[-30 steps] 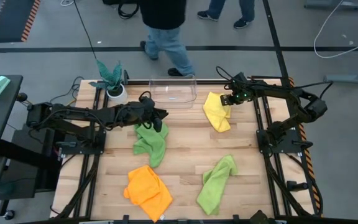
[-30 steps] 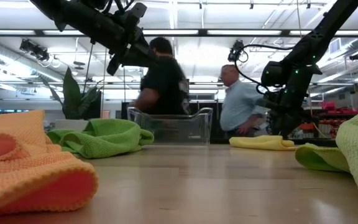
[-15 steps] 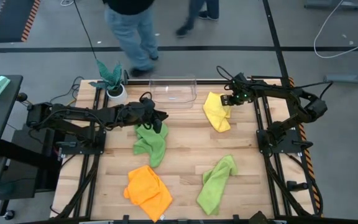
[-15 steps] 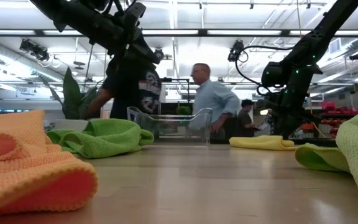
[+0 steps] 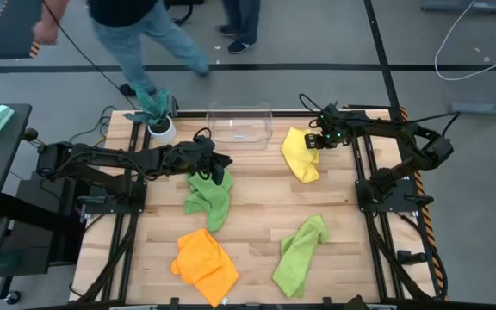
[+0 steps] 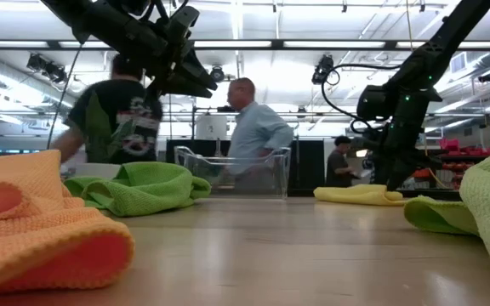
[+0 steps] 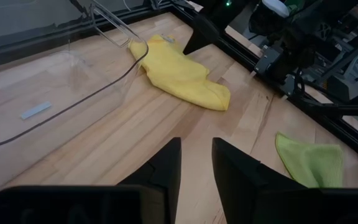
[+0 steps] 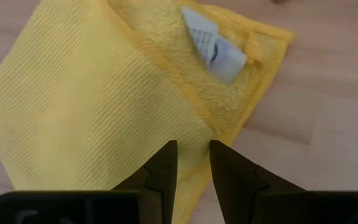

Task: Fold microfiber towels
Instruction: Fold the yellow towel

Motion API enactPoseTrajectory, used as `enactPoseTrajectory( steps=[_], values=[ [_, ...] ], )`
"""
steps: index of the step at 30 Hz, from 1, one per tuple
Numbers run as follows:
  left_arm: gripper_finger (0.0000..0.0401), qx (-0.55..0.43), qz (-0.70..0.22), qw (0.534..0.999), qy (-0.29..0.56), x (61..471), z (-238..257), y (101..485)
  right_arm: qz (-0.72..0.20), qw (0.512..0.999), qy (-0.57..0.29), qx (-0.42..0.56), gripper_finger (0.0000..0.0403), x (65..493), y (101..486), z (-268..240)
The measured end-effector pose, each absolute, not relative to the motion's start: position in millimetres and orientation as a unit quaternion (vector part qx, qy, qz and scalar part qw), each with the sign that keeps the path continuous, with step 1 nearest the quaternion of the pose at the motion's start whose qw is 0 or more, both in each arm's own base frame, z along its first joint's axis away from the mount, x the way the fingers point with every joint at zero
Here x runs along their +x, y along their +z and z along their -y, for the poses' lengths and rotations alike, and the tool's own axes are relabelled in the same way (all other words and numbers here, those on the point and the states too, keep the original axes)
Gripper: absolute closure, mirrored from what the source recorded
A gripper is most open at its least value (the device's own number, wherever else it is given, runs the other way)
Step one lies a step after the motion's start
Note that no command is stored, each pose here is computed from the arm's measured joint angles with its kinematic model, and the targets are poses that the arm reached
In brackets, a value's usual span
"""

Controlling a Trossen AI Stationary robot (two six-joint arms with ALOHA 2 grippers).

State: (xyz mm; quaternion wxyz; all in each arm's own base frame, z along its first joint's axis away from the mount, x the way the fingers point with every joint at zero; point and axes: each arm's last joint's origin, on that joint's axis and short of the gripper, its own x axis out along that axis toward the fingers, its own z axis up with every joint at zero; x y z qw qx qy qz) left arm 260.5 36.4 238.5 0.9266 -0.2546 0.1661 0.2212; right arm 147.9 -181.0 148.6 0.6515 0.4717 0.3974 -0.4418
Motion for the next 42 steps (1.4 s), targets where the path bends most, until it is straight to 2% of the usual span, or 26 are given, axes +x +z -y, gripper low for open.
enactPoseTrajectory(
  steps=[9,19,30,42],
  values=[
    [0.0306,-0.252,-0.167,0.927,0.221,261,-36,238,-0.39,0.647,-0.443,0.482,0.031,153,148,177],
    [0.0307,-0.253,-0.166,0.927,0.221,261,-36,238,-0.377,0.679,-0.42,0.47,0.0396,172,151,168],
    [0.0316,-0.255,-0.166,0.926,0.222,261,-36,238,-0.394,0.719,-0.38,0.429,0.04,194,156,143],
    [0.0316,-0.256,-0.166,0.926,0.222,261,-37,238,-0.326,0.776,-0.389,0.374,0.0402,186,204,113]
  ],
)
